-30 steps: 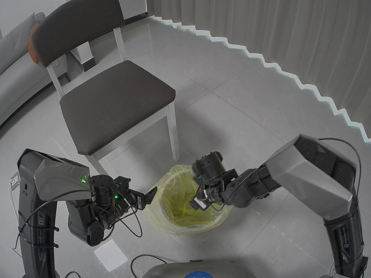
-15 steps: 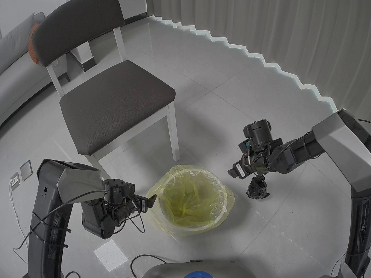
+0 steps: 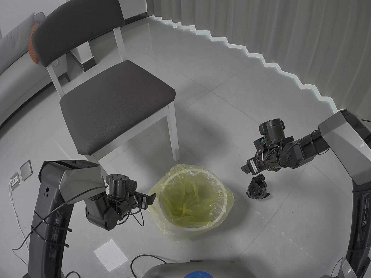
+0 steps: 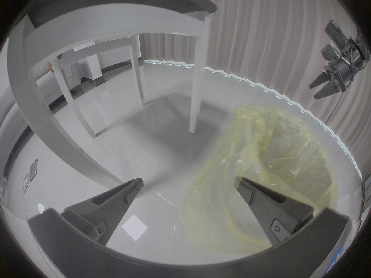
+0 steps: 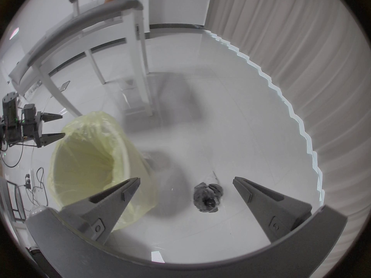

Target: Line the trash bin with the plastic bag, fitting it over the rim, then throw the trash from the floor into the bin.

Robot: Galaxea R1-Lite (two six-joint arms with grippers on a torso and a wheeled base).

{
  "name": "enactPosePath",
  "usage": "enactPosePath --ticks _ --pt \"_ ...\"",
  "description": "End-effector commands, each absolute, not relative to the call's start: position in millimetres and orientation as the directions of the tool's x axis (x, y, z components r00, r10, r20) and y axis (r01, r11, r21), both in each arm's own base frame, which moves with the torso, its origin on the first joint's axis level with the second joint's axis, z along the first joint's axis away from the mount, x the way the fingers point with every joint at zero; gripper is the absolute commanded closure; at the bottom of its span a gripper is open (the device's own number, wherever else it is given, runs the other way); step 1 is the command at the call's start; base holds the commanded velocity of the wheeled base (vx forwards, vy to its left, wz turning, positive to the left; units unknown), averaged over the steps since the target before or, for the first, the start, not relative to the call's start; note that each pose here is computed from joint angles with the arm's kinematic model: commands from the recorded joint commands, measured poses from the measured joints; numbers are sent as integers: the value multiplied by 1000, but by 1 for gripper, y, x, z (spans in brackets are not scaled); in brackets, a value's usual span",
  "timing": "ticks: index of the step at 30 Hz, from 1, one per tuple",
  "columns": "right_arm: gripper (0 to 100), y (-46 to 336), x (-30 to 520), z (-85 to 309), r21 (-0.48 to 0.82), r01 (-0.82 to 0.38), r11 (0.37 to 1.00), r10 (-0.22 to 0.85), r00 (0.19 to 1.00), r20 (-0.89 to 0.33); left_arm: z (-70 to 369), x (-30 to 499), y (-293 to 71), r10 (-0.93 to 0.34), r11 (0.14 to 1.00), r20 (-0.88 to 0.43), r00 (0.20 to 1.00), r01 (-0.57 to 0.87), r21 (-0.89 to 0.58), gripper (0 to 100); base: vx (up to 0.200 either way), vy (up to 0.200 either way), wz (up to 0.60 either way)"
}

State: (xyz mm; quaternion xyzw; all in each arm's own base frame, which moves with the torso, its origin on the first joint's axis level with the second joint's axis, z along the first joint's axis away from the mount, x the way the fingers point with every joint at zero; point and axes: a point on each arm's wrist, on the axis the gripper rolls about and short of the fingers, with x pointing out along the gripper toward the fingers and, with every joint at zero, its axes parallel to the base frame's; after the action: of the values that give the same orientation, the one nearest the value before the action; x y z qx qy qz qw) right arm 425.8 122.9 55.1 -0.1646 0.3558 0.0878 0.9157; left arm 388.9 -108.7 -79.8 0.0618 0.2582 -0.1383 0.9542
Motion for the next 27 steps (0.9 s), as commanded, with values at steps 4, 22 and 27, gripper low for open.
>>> enactPosePath --ticks 4,22,27 --pt "0 108 432 41 -225 -255 940 24 711 -703 -70 403 -114 -238 952 -488 840 301 54 0 0 0 0" --pt "0 80 488 -32 -210 -175 962 -47 652 -757 17 340 -111 -312 941 -350 883 339 19 0 0 0 0" --pt "0 68 502 -58 -211 -161 964 -70 613 -787 14 322 -113 -323 936 -338 884 352 24 0 0 0 0"
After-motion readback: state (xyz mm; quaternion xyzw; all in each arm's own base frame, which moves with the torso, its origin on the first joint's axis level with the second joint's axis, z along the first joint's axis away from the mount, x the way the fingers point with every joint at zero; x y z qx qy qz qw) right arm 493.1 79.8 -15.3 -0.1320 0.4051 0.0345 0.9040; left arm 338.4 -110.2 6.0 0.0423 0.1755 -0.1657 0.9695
